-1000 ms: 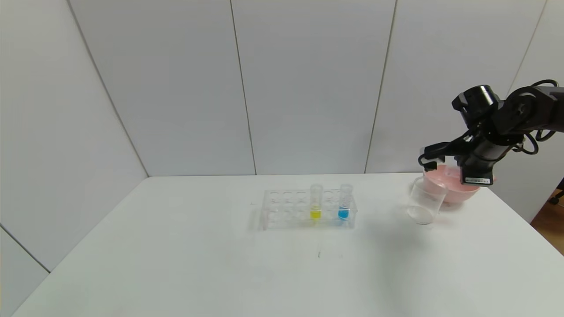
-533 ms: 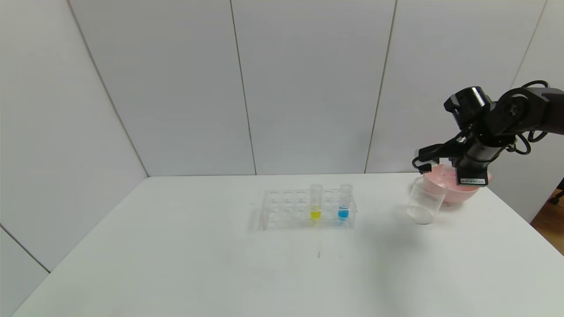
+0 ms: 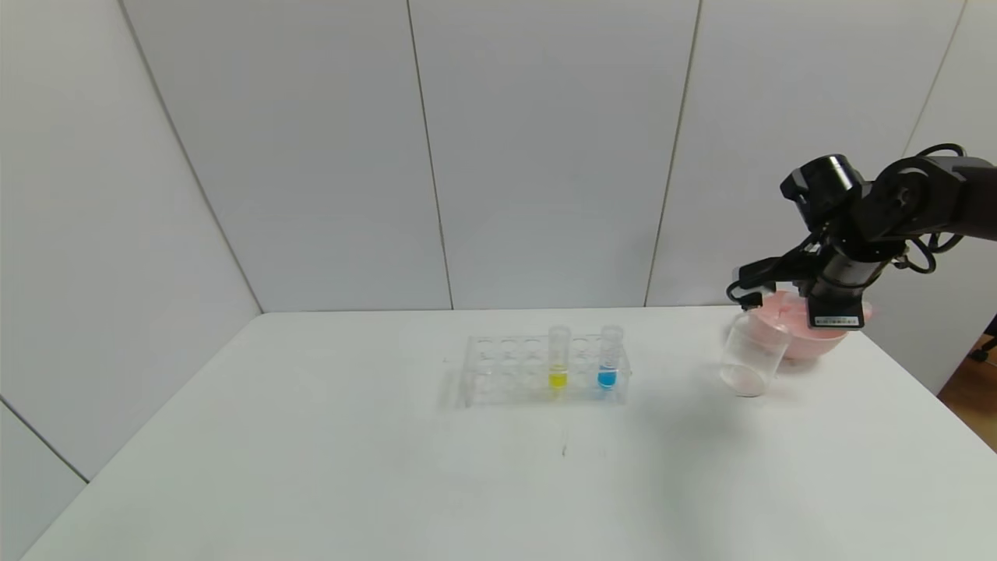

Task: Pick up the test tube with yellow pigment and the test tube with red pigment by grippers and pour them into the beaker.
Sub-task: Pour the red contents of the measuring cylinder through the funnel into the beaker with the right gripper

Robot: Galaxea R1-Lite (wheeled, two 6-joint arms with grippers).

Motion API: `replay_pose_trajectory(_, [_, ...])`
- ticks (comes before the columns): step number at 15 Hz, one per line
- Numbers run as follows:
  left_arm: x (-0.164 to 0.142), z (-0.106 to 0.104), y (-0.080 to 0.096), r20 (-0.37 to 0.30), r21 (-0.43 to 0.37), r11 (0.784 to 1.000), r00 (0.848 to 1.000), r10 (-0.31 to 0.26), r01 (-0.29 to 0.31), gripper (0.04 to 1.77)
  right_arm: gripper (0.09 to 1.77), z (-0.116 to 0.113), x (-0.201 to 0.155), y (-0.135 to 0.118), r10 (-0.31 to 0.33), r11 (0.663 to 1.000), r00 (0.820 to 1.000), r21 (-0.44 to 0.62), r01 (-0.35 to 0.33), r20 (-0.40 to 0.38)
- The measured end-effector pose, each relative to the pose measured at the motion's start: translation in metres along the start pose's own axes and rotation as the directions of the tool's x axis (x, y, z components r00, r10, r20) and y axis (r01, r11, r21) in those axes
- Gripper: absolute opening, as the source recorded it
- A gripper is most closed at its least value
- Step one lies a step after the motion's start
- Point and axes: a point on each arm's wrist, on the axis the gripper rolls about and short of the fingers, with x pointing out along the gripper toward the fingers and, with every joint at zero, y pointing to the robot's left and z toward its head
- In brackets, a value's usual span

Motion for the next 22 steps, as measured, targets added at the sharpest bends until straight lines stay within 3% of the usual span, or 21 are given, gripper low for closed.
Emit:
replay_pose_trajectory(13, [0.000, 0.000, 0.000, 0.000, 0.000, 1.000, 1.000, 0.000, 0.000, 1.72, 0.50, 0.009, -0.002, 0.003, -0.027, 0.998, 0.997, -0.057, 0.023, -0.073])
replay_pose_trajectory(15, [0.000, 0.000, 0.000, 0.000, 0.000, 1.000, 1.000, 0.000, 0.000, 1.72, 0.50, 0.009, -0.003, 0.002, -0.047, 0.997, 0.992, -0.074, 0.038, -0.117])
replay_pose_trajectory(22, [0.000, 0.000, 0.000, 0.000, 0.000, 1.000, 1.000, 0.000, 0.000, 1.72, 0.50, 0.016, -0.006, 0.001, -0.092, 0.991, 0.984, -0.111, 0.075, -0.153])
